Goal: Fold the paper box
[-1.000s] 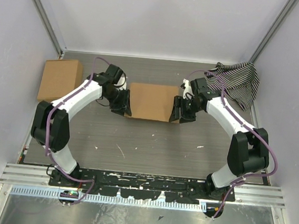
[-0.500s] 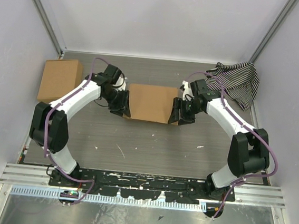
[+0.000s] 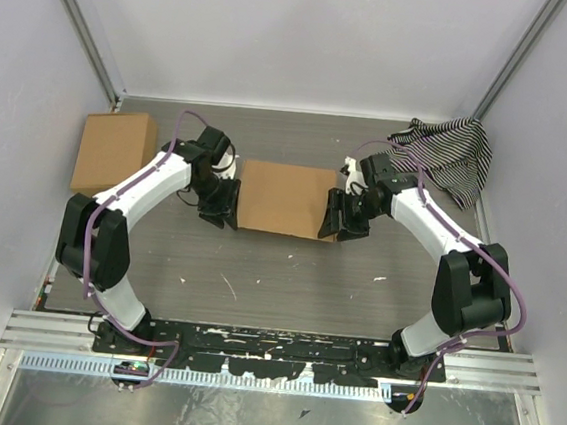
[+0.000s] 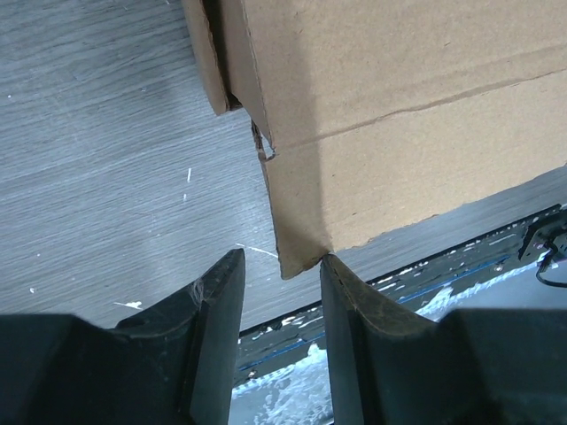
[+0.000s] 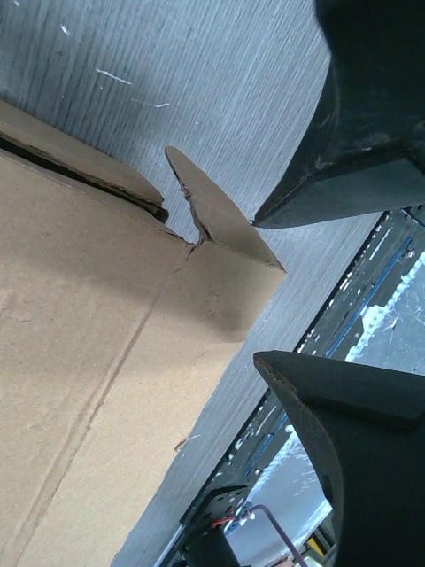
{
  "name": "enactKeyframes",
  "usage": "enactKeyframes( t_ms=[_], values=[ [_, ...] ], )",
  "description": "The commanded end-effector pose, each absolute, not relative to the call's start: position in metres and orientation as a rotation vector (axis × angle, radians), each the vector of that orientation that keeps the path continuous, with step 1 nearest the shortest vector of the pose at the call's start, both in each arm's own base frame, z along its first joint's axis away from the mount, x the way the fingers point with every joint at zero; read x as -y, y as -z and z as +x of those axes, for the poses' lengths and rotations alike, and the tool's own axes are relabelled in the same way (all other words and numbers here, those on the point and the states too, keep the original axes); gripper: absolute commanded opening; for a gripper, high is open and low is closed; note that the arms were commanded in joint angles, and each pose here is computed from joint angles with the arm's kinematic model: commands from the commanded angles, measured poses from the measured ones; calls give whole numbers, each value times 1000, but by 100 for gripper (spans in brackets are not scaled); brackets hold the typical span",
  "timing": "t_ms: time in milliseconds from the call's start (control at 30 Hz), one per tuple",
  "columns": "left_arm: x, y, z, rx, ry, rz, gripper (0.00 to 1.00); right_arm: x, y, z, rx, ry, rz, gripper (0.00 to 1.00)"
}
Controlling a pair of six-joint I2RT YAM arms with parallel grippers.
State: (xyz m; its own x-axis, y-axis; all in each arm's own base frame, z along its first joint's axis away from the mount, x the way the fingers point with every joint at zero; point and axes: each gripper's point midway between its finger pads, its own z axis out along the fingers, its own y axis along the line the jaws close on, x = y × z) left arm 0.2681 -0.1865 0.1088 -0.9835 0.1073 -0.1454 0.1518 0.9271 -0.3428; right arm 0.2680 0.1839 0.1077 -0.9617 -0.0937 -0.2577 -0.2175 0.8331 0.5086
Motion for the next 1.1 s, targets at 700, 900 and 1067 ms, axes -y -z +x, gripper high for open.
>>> enactKeyframes(
  t_ms=[700, 900, 1067],
  values=[
    [199, -130, 341, -2750, 568, -76, 61, -181, -137, 371, -2506, -599, -34, 69],
    [198, -75, 345, -2887, 485, -103, 58, -186, -85, 373, -2618, -599, -29, 67],
    [194, -61, 344, -2906, 449, -95, 58, -188, -71, 368, -2638, -625, -31, 66]
  ],
)
